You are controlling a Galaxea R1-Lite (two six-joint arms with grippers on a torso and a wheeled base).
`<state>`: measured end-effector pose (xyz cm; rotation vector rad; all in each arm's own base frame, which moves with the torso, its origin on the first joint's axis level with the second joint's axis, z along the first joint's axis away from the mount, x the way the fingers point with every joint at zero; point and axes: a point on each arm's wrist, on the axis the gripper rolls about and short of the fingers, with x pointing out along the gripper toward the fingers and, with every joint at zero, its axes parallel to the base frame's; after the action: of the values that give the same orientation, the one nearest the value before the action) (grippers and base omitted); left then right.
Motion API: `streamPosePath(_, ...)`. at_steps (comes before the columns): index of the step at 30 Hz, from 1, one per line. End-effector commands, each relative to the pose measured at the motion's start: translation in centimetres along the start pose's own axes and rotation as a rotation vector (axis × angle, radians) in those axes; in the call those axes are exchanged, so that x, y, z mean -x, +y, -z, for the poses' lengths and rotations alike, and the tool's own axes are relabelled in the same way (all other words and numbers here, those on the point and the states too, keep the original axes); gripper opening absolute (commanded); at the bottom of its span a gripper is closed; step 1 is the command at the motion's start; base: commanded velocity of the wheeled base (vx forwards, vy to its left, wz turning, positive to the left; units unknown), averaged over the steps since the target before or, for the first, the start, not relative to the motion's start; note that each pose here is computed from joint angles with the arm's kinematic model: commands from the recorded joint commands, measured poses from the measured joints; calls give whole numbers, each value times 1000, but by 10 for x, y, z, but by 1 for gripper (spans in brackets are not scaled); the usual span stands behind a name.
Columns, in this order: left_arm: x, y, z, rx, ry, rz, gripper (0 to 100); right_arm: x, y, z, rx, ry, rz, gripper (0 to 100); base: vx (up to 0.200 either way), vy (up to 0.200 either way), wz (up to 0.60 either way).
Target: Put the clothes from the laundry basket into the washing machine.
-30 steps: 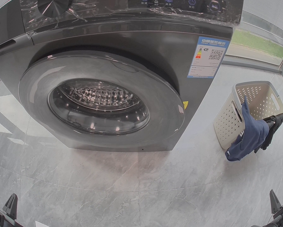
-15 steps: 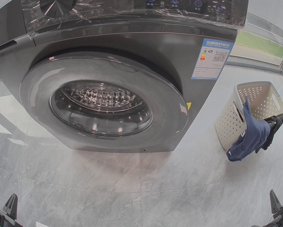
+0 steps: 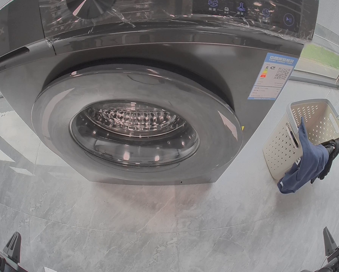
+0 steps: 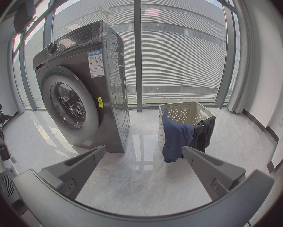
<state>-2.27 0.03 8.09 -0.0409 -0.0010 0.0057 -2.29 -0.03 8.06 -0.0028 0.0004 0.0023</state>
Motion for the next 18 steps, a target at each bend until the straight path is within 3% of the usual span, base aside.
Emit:
streamPosePath(1, 0, 0, 5, -1, 1, 0, 0, 0, 0, 4, 0, 4, -1, 100, 0, 0, 0)
streamPosePath(5, 0, 0, 5, -1, 1, 0, 0, 0, 0, 4, 0, 4, -1, 100, 0, 0, 0)
streamPosePath(18, 0, 0, 5, -1, 1, 0, 0, 0, 0, 4, 0, 3, -1, 100, 0, 200, 0)
